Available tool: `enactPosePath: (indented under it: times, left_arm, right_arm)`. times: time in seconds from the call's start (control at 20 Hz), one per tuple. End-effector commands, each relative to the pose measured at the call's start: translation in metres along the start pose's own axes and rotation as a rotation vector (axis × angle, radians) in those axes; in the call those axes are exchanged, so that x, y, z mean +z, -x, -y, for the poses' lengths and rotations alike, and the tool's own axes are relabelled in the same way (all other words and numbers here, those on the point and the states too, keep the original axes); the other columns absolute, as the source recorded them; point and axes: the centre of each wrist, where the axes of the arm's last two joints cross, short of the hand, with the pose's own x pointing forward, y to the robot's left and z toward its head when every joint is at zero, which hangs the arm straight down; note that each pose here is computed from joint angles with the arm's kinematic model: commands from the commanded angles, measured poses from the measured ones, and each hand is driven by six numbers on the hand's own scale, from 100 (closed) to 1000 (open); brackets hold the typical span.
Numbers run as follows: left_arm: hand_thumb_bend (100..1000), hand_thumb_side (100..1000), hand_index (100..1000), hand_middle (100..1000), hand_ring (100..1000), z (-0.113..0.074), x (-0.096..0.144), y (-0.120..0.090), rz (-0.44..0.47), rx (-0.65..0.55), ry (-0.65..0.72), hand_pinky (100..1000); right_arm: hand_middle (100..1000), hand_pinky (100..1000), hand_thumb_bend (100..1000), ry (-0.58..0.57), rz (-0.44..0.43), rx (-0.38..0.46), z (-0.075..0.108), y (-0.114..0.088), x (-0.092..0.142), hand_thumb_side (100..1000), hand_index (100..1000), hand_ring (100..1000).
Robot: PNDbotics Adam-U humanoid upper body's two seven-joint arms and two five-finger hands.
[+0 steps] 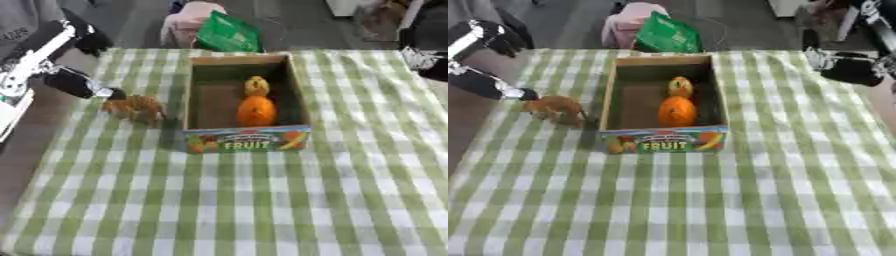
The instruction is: Pick up objects on the table and place them in the box.
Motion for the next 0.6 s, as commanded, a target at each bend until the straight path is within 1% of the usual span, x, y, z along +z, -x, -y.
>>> enactPosePath:
  times: [0.05,0.4,0.6]
  left_arm:
    - [825,173,700,580,621,-0.004,-0.007,0.009,-0.018,-0.064,0.067,703]
    - [828,169,694,571,609,0.019,-0.02,0.03,-0.044,-0.113,0.245,698]
    - [829,167,688,563,602,0.029,-0.024,0.035,-0.059,-0.133,0.314,693]
  right_arm:
    - [731,722,100,0.033,0.009,-0.001,0.023,-0.005,0.0,106,887,821]
    - [727,724,100,0.042,-0.024,-0.092,0.03,-0.005,0.009,124,889,824]
    - [725,725,100,0.045,-0.028,-0.15,0.034,-0.005,0.011,132,889,824]
